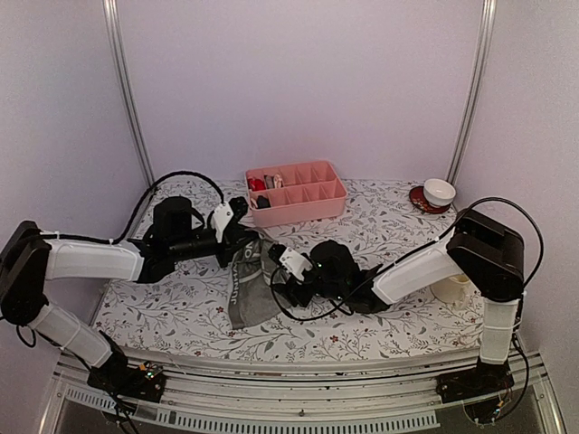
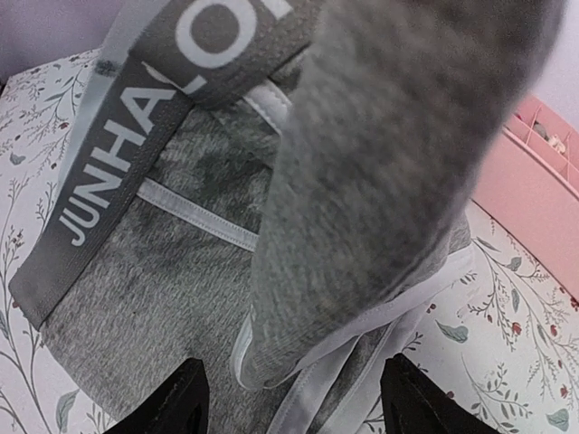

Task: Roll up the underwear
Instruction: Pick up the underwear from the center of the board.

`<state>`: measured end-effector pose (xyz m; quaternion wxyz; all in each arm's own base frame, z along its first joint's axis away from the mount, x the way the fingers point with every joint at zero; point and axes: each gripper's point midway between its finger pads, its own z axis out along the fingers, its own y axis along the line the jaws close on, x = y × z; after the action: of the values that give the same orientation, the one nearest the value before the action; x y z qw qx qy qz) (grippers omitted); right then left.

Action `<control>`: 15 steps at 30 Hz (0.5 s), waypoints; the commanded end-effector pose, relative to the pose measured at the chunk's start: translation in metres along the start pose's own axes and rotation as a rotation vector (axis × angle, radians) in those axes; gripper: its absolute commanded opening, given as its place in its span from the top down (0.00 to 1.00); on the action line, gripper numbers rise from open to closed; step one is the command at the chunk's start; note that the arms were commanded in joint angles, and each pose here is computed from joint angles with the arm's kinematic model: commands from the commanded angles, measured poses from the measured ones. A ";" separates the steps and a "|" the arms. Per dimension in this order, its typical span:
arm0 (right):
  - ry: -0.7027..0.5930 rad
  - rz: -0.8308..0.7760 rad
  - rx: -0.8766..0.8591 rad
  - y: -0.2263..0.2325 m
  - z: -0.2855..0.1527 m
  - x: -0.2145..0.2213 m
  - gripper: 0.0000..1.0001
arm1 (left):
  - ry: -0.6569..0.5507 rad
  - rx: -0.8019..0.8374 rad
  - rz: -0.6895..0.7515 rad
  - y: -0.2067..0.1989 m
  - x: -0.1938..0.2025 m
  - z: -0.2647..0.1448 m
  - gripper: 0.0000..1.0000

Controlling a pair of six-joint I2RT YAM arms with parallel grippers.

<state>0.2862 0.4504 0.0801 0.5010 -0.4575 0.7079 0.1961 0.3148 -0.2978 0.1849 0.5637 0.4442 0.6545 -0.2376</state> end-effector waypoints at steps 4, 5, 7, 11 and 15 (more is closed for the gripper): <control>-0.053 0.042 -0.012 0.005 0.017 -0.011 0.45 | -0.051 0.009 -0.010 0.002 -0.013 -0.006 1.00; -0.060 0.038 -0.019 0.006 0.018 -0.012 0.46 | -0.052 0.010 -0.009 0.002 -0.014 -0.006 1.00; -0.083 0.024 -0.037 0.009 0.017 -0.016 0.46 | -0.051 0.008 -0.010 0.003 -0.013 -0.007 1.00; -0.095 0.020 -0.036 0.009 0.018 -0.019 0.51 | -0.050 0.008 -0.011 0.003 -0.013 -0.007 1.00; -0.058 0.021 -0.005 0.004 0.024 -0.012 0.78 | -0.052 0.013 -0.014 0.002 -0.013 -0.007 1.00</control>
<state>0.2909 0.4684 0.0815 0.5126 -0.4492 0.6972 0.2223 0.3130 -0.2979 0.1910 0.5658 0.4409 0.6499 -0.2513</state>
